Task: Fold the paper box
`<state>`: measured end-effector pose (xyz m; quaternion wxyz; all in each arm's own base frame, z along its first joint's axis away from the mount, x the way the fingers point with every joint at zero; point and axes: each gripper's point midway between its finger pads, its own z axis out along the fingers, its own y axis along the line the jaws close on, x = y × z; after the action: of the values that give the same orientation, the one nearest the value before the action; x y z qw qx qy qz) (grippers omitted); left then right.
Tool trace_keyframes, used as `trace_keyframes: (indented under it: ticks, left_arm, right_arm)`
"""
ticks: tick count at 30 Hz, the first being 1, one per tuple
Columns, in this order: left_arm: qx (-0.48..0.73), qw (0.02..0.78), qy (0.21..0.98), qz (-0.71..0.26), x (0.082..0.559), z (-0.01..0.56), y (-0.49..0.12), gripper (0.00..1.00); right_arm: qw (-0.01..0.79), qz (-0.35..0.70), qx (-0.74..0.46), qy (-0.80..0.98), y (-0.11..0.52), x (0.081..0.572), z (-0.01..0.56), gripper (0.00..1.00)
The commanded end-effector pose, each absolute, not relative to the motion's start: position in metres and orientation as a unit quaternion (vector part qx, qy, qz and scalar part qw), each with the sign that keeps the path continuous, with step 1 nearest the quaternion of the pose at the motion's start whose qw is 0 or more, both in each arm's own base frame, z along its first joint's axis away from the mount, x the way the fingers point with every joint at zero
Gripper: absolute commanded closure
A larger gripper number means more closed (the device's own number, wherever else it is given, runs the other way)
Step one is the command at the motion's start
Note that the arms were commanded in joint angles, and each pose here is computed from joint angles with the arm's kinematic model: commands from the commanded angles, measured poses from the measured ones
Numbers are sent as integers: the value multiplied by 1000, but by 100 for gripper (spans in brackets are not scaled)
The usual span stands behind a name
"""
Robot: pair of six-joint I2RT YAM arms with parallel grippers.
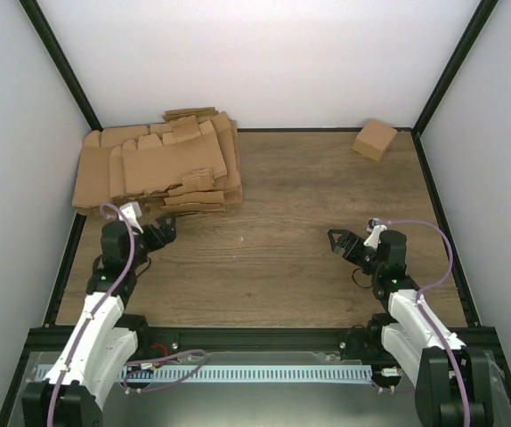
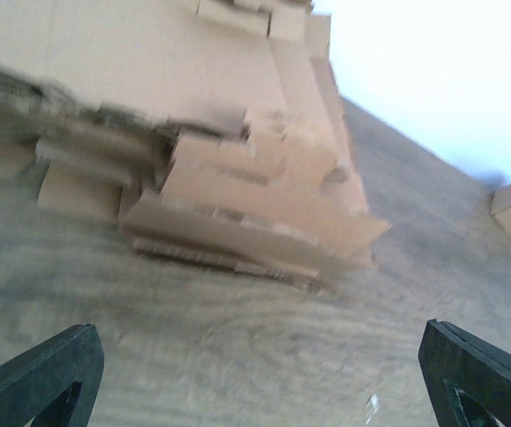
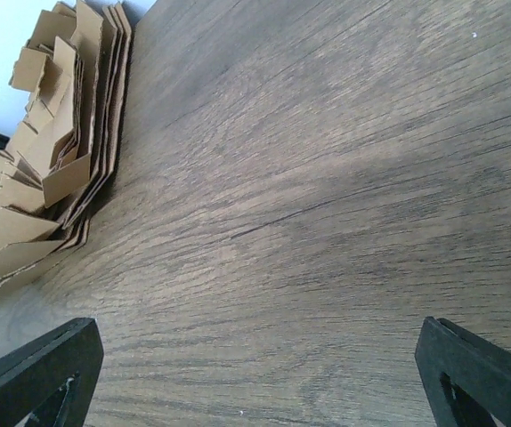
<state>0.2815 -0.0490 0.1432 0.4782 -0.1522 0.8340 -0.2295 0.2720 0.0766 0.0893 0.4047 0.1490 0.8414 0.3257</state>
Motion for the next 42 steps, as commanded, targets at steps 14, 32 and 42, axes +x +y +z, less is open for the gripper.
trace_keyframes:
  ticks: [14, 32, 42]
  left_arm:
    - [-97, 434, 882, -156, 398, 195, -49, 13]
    - [17, 368, 918, -145, 523, 168, -83, 38]
    - [-76, 361, 916, -157, 578, 160, -88, 31]
  right_arm:
    - [355, 306, 150, 870, 78, 294, 95, 0]
    - [316, 309, 105, 891, 89, 293, 80, 0]
    - [315, 308, 110, 891, 88, 293, 78, 0]
